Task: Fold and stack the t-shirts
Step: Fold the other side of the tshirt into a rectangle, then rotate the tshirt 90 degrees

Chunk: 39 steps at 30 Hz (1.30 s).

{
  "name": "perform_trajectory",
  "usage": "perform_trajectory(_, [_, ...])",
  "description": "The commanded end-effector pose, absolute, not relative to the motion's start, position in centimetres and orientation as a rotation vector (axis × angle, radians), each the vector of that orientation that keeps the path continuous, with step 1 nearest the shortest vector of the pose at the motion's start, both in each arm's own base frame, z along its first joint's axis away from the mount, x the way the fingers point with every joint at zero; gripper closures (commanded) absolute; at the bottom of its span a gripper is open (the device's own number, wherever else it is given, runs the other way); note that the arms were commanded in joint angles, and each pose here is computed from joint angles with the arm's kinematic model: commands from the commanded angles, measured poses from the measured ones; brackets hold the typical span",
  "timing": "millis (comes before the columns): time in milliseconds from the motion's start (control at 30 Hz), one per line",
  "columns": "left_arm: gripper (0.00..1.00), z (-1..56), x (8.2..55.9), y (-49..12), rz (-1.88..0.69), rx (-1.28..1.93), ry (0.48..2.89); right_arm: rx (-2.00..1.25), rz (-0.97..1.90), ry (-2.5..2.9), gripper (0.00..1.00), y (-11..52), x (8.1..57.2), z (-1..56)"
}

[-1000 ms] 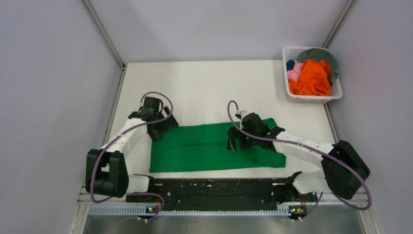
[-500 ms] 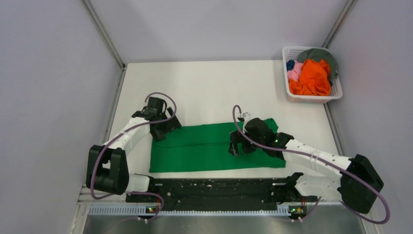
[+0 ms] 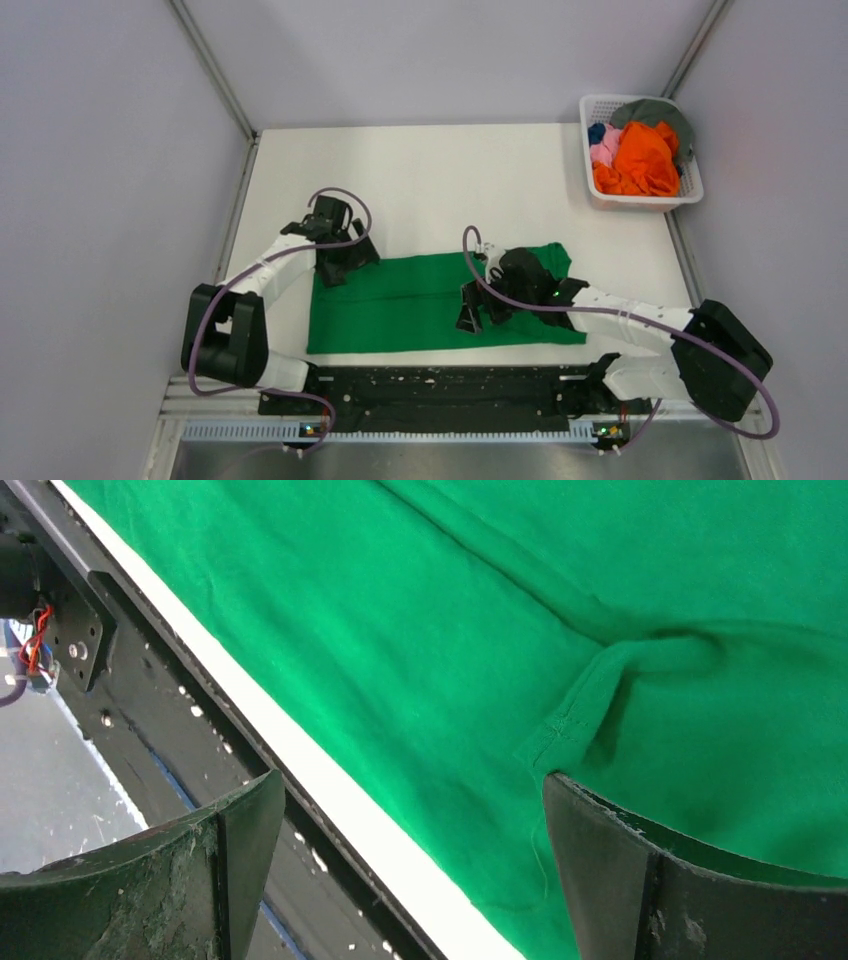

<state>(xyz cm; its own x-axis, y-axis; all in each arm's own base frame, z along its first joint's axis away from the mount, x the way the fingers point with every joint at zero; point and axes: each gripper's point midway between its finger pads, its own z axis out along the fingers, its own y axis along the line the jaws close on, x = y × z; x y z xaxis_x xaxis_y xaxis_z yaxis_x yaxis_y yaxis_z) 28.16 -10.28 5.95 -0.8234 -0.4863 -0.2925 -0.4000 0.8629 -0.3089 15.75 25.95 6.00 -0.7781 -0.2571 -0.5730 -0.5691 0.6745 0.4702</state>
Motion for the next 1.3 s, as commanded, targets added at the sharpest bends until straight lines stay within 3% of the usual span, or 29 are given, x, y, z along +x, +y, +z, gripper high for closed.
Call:
perform_trajectory(0, [0.01,6.5,29.1,-10.6,-0.337,-0.642,2.643,-0.69,0.982,2.338,0.01,28.3,16.6,6.3])
perform_trajectory(300, [0.01,7.3,28.9,-11.1,-0.367,-0.608,2.637,-0.593,0.823,2.421,0.01,26.7,17.4,5.7])
perform_trajectory(567, [0.01,9.0,30.4,-13.7,-0.512,-0.547,2.581,-0.231,0.622,2.417,0.01,21.2,17.9,8.8])
perform_trajectory(900, [0.01,3.7,29.7,-14.7,-0.393,-0.528,2.729,0.205,0.548,2.561,0.01,16.2,18.7,3.7])
perform_trajectory(1100, [0.01,1.5,27.7,-15.7,-0.388,-0.588,2.777,0.41,0.459,2.535,0.01,13.8,24.1,2.2])
perform_trajectory(1267, [0.01,3.2,27.1,-18.4,-0.402,-0.619,2.685,0.448,0.439,2.472,0.01,14.0,31.5,2.8])
